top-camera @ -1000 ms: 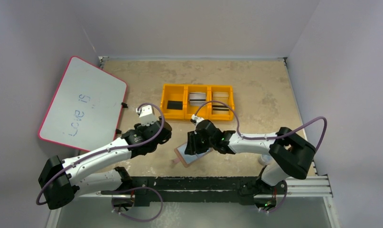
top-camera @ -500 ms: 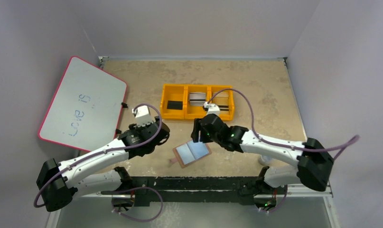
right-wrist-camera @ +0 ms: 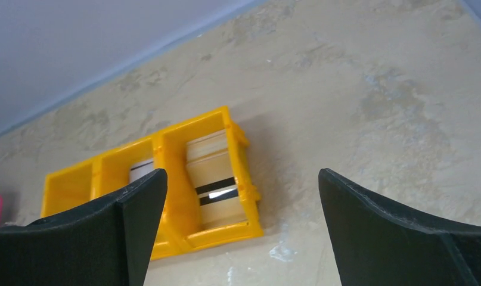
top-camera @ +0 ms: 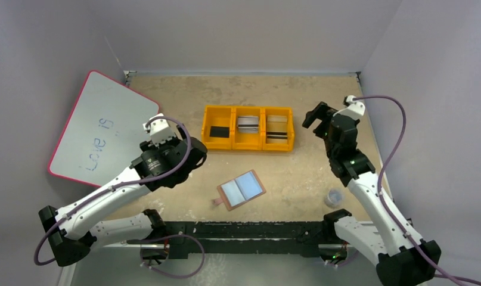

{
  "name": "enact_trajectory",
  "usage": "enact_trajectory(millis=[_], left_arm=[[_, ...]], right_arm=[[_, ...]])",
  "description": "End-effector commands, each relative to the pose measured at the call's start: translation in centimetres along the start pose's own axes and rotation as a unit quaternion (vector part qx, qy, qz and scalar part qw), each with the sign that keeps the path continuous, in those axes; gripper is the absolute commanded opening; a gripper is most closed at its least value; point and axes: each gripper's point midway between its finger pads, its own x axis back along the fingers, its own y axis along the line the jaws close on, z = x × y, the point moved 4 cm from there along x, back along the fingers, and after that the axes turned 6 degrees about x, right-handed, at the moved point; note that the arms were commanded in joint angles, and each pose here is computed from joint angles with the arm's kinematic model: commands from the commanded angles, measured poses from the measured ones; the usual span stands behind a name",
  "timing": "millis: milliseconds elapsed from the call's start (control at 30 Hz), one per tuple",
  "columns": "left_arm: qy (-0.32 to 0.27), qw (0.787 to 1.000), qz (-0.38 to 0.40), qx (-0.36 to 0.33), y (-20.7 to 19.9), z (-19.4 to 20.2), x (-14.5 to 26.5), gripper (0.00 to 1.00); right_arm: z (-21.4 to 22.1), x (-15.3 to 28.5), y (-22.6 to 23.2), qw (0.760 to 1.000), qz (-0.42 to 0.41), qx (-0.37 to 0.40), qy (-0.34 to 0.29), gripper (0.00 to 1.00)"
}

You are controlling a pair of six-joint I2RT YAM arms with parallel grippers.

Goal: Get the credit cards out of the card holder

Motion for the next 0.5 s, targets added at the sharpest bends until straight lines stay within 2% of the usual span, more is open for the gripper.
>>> enact_trajectory(millis=[0,67,133,333,467], left_arm=[[-0.069,0.997,-0.032,0.019,1.2,-4.0,0.6,0.84],[-0.079,0.996,-0.030,0.033,1.4,-5.1,1.0,0.84],[-0.090,0.994,-0.027,0.048,1.7,-6.0,1.3,0.85],[-0.096,0.992,-0.013,0.075,2.9,-6.8,1.9,0.85],[-0.102,0.989,-0.007,0.109,3.7,-6.8,2.0,0.85]], right_arm=[[-2.5,-0.8,1.0,0.997,-0.062,0.047,-0.003,1.00],[-3.6,-0.6,1.1,0.997,-0.053,0.056,0.002,1.00],[-4.9,-0.2,0.9,0.996,-0.045,0.069,-0.019,1.00],[-5.0,1.7,2.3,0.985,-0.138,0.074,-0.071,1.00],[-4.2,1.6,2.0,0.985,-0.139,0.074,-0.069,1.00]])
